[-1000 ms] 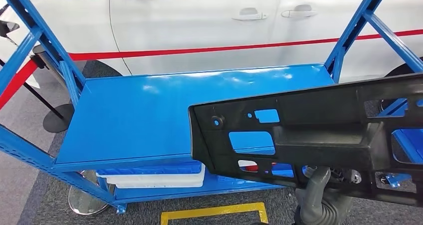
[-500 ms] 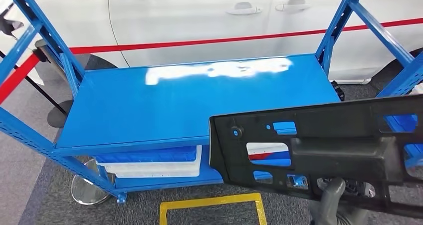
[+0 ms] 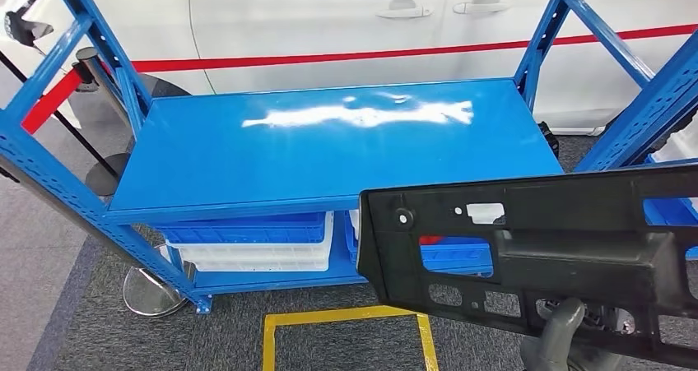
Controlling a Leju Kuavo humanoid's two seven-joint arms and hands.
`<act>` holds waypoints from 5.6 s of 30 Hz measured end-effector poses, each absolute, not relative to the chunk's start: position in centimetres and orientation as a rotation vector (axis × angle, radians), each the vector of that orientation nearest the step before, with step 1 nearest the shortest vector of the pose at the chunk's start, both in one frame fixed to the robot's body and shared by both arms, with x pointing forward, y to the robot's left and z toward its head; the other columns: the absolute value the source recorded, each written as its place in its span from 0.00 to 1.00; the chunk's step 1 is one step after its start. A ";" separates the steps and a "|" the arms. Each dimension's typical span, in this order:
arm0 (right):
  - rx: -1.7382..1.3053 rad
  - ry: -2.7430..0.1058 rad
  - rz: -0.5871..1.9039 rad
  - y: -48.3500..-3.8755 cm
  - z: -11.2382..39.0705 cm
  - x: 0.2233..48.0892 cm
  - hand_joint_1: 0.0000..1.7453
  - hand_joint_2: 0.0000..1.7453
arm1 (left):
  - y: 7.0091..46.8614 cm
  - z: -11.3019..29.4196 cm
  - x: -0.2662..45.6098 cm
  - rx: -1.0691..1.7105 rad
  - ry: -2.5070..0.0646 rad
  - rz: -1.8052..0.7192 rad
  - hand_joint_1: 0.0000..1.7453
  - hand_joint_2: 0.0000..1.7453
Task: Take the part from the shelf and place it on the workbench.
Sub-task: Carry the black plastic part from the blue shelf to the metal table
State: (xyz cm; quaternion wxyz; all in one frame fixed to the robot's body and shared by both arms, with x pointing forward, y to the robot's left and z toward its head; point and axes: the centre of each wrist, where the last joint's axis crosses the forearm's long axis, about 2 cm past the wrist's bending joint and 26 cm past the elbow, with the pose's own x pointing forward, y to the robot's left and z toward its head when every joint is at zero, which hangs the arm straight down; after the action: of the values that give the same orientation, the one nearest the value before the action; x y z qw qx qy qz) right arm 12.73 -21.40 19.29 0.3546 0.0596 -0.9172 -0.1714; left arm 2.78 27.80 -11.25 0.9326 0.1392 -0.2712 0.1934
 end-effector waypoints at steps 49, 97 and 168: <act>-0.278 -2.350 -0.708 -25.6 20.7 10.8 1.00 1.00 | 27.6 -11.2 2.9 0.237 -0.565 0.327 0.00 0.00; -0.695 -2.278 -0.539 -26.3 20.1 10.4 1.00 1.00 | 30.0 -11.3 2.6 0.267 -0.585 0.268 0.00 0.00; -1.124 -2.232 -0.268 -24.8 19.8 10.3 1.00 1.00 | 29.8 -11.2 3.0 0.249 -0.612 0.272 0.00 0.00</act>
State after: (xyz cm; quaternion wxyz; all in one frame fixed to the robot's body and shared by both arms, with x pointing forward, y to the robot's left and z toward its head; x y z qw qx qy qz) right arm 10.29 -24.81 19.81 0.3091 -0.4255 -0.8445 -0.1015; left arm 2.96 29.84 -11.24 0.9369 0.1218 -0.2993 0.1331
